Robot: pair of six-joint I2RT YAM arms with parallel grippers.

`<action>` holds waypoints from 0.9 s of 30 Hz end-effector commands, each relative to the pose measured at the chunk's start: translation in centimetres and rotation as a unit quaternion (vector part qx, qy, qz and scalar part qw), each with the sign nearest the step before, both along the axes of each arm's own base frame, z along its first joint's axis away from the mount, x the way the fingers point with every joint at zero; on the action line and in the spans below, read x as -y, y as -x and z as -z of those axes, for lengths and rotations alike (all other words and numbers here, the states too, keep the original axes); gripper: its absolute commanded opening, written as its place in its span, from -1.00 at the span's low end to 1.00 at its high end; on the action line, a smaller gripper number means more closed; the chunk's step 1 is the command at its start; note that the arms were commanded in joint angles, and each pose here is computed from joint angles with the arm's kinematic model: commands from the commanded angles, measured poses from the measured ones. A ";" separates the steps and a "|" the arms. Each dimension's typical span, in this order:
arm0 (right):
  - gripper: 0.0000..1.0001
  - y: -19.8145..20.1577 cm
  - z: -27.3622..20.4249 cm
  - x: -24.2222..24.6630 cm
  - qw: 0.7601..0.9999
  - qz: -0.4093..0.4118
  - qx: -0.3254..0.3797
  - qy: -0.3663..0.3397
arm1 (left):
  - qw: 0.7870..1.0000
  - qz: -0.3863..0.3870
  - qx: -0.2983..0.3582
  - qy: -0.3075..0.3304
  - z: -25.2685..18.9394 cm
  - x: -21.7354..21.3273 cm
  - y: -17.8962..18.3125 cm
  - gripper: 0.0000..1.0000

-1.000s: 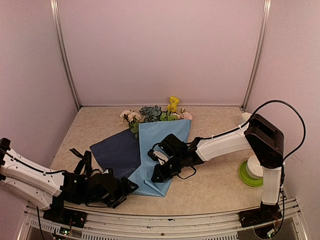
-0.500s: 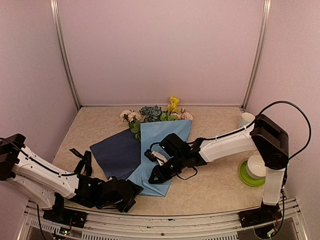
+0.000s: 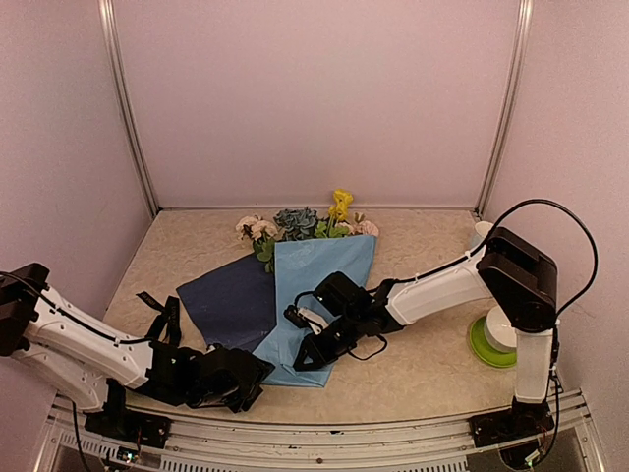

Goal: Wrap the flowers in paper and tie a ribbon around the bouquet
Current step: Pick up the two-thirds-folded wrapping paper from the center of the board.

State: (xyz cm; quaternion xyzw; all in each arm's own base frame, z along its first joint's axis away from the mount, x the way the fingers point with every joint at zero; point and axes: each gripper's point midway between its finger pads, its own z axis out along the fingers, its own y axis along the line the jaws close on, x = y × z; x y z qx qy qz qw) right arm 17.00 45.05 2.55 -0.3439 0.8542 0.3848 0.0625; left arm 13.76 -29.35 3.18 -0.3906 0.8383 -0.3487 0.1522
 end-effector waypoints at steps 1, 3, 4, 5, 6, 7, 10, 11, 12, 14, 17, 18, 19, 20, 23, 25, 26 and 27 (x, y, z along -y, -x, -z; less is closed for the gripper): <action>-0.78 0.5 0.8 -0.3 1.000 -0.007 -0.006 0.000 | 0.995 -0.083 -0.034 -0.043 2.0 -4.3 -0.3 0.19; -0.78 0.6 1.0 -0.2 1.000 -0.009 -0.008 0.001 | 0.994 -0.089 -0.030 -0.052 2.2 -4.9 -0.6 0.14; -0.78 0.7 1.0 -0.2 1.000 -0.009 -0.008 0.000 | 0.994 -0.089 -0.028 -0.052 2.3 -5.0 -0.7 0.11; -0.78 0.6 0.9 -0.2 1.000 -0.009 -0.007 0.000 | 0.994 -0.090 -0.027 -0.052 2.4 -5.0 -0.8 0.08; -0.78 0.6 0.9 -0.2 1.000 -0.008 -0.007 0.000 | 0.994 -0.090 -0.027 -0.053 2.6 -5.1 -0.9 0.05; -0.78 0.6 0.8 -0.2 1.000 -0.008 -0.005 -0.001 | 0.994 -0.090 -0.026 -0.054 2.7 -5.1 -0.9 -0.01; -0.78 0.6 0.9 0.0 1.000 -0.007 -0.006 0.001 | 0.994 -0.091 -0.023 -0.060 2.7 -5.1 -1.1 -0.28; -0.78 0.6 0.8 -0.1 1.000 -0.008 -0.005 0.000 | 0.994 -0.091 -0.021 -0.064 2.7 -5.3 -1.2 -0.42; -0.78 0.7 0.9 -0.1 1.000 -0.008 -0.006 0.000 | 0.994 -0.090 -0.019 -0.066 2.6 -5.2 -1.2 -0.53; -0.78 0.8 1.1 0.0 1.000 -0.008 -0.011 0.000 | 0.993 -0.088 -0.015 -0.073 2.5 -5.3 -1.4 -0.76; -0.78 1.1 1.7 0.2 1.000 -0.008 -0.019 0.003 | 0.993 -0.081 -0.003 -0.085 1.9 -5.1 -1.7 -1.00; -0.79 1.1 1.8 0.2 1.000 -0.007 -0.021 0.005 | 0.993 -0.078 0.005 -0.092 1.5 -5.0 -1.9 -1.00; -0.79 1.1 2.1 0.4 1.000 -0.004 -0.022 0.009 | 0.992 -0.071 0.016 -0.100 1.0 -4.8 -2.1 -1.00; -0.79 0.9 2.4 0.5 1.000 0.002 -0.024 0.014 | 0.991 -0.066 0.028 -0.112 0.4 -4.7 -2.5 -1.00; -0.80 0.3 3.3 1.2 0.999 0.021 -0.034 0.021 | 0.984 -0.049 0.069 -0.158 -1.9 -4.2 -3.6 -1.00; -0.80 0.0 3.8 1.7 0.998 0.032 -0.044 0.021 | 0.977 -0.037 0.095 -0.188 -3.5 -3.6 -4.2 -1.00; -0.80 -0.1 4.0 1.8 0.998 0.036 -0.045 0.020 | 0.973 -0.027 0.112 -0.201 -4.3 -3.2 -4.6 -1.00; -0.80 -0.2 4.1 1.9 0.998 0.039 -0.047 0.020 | 0.969 -0.014 0.129 -0.209 -5.0 -2.6 -4.9 -1.00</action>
